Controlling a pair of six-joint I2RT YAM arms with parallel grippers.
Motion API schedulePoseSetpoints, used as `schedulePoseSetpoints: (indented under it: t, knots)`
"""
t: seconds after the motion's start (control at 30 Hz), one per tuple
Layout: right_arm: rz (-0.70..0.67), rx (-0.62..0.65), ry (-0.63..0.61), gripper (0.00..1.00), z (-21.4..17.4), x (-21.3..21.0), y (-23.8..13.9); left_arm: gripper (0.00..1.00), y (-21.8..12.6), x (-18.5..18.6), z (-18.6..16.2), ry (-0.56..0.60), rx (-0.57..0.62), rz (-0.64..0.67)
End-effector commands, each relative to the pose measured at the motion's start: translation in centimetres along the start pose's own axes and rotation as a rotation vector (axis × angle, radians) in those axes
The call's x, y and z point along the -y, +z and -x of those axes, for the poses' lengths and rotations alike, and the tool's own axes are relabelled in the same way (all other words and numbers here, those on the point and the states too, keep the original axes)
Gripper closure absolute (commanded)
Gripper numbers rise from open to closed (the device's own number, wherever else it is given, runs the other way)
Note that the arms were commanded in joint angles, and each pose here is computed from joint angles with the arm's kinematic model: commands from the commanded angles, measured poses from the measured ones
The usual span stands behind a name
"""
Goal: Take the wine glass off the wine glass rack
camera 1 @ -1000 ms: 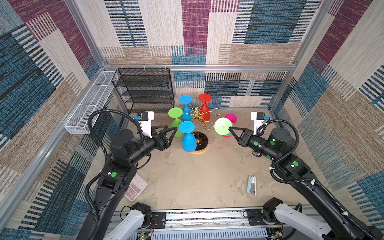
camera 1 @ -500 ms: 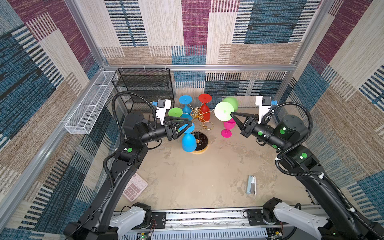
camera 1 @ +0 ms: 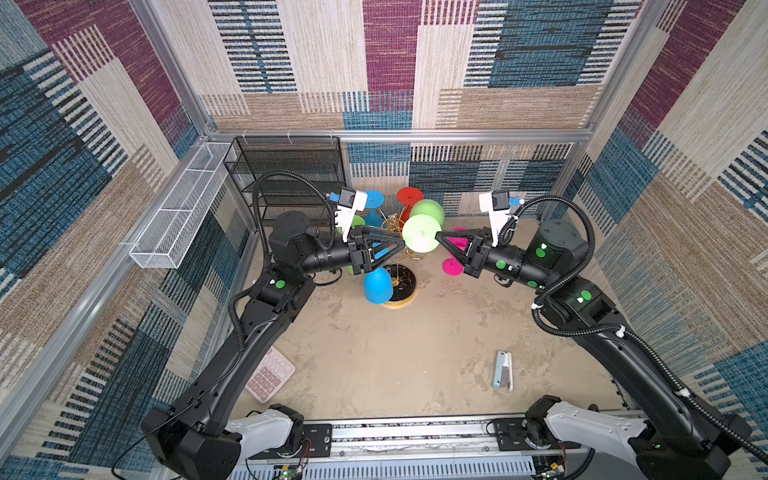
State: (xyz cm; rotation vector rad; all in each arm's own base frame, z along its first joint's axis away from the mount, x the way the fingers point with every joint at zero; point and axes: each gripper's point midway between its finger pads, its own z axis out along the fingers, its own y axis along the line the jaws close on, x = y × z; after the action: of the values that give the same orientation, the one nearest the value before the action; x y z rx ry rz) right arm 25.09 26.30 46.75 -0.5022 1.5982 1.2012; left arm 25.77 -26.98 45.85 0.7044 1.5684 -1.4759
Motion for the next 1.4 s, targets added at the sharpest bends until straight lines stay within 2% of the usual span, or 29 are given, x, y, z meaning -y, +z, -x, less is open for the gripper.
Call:
schedulePoseSetpoints:
  t: [0.0, 0.2, 0.5, 0.63, 0.67, 0.8, 0.87, 1.07, 1.2, 1.37]
  knots:
    - [0.055, 0.028, -0.045, 1.00, 0.9, -1.6, 0.4, 0.49, 0.4, 0.5, 1.2, 0.043, 0.040, -0.016]
    - [0.066, 0.014, -0.041, 1.00, 0.2, -1.9, 1.1, 0.64, 0.7, 1.1, 1.5, 0.043, 0.053, -0.042]
    - [0.074, 0.009, -0.043, 1.00, 0.0, -2.1, 1.8, 0.98, 0.6, 2.2, 1.6, 0.037, 0.062, -0.074]
    - [0.073, 0.012, -0.049, 0.98, 0.1, -2.0, 2.0, 1.00, 0.3, 3.1, 2.2, 0.025, 0.099, -0.112]
    - [0.068, 0.018, -0.054, 0.87, 0.2, -2.0, 1.8, 1.00, 0.1, 3.5, 2.5, 0.019, 0.113, -0.118]
    - [0.003, 0.092, -0.122, 0.32, 1.0, -1.5, 0.2, 1.00, -0.9, 3.8, 4.0, -0.032, 0.173, -0.078]
    - [-0.058, 0.146, -0.209, 0.14, 1.4, -0.9, -1.1, 1.00, -1.6, 3.7, 4.6, -0.074, 0.196, -0.050]
    - [-0.223, 0.239, -0.463, 0.00, 1.2, 1.9, -2.5, 1.00, -2.1, 4.0, 5.4, -0.173, 0.204, -0.065]
    - [-0.244, 0.264, -0.638, 0.01, 0.0, 3.2, -1.6, 1.00, -2.0, 3.9, 5.6, -0.238, 0.209, -0.111]
    - [-0.215, 0.263, -0.731, 0.01, -0.6, 3.7, 0.5, 1.00, -2.0, 4.2, 5.8, -0.250, 0.201, -0.123]
